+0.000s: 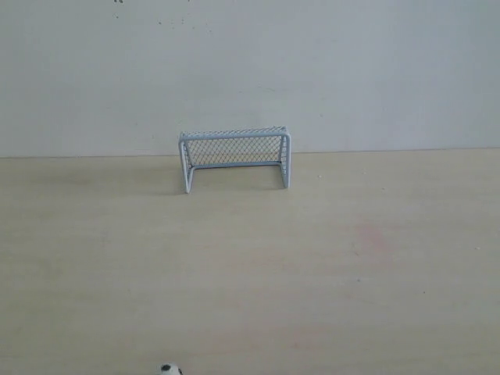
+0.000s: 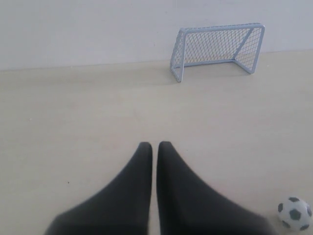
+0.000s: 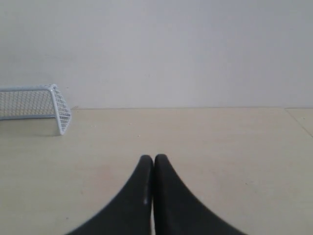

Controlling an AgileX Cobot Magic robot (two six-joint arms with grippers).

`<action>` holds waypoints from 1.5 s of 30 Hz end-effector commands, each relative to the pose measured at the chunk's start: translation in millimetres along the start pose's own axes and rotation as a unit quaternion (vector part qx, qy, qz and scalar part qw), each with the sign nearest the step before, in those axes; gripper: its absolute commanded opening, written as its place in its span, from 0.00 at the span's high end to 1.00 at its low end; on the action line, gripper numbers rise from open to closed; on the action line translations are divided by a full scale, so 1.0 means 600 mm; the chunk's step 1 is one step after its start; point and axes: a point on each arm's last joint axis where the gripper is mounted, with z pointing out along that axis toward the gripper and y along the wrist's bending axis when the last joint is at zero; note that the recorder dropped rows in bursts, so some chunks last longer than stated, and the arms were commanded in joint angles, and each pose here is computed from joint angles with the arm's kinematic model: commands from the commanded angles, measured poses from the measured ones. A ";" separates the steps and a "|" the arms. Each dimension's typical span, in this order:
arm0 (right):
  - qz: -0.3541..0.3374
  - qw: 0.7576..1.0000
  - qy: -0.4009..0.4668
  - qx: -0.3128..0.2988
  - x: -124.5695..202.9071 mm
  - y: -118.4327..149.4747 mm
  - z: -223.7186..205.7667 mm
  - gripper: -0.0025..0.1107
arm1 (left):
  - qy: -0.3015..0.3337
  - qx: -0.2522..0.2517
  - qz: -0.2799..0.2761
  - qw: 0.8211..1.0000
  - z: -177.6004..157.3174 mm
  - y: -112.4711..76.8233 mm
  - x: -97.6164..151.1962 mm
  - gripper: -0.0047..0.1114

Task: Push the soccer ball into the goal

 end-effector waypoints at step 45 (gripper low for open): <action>0.012 0.998 0.055 0.027 0.092 -0.007 -0.043 0.98 | 0.000 0.000 -0.006 1.000 0.000 0.000 0.002 0.92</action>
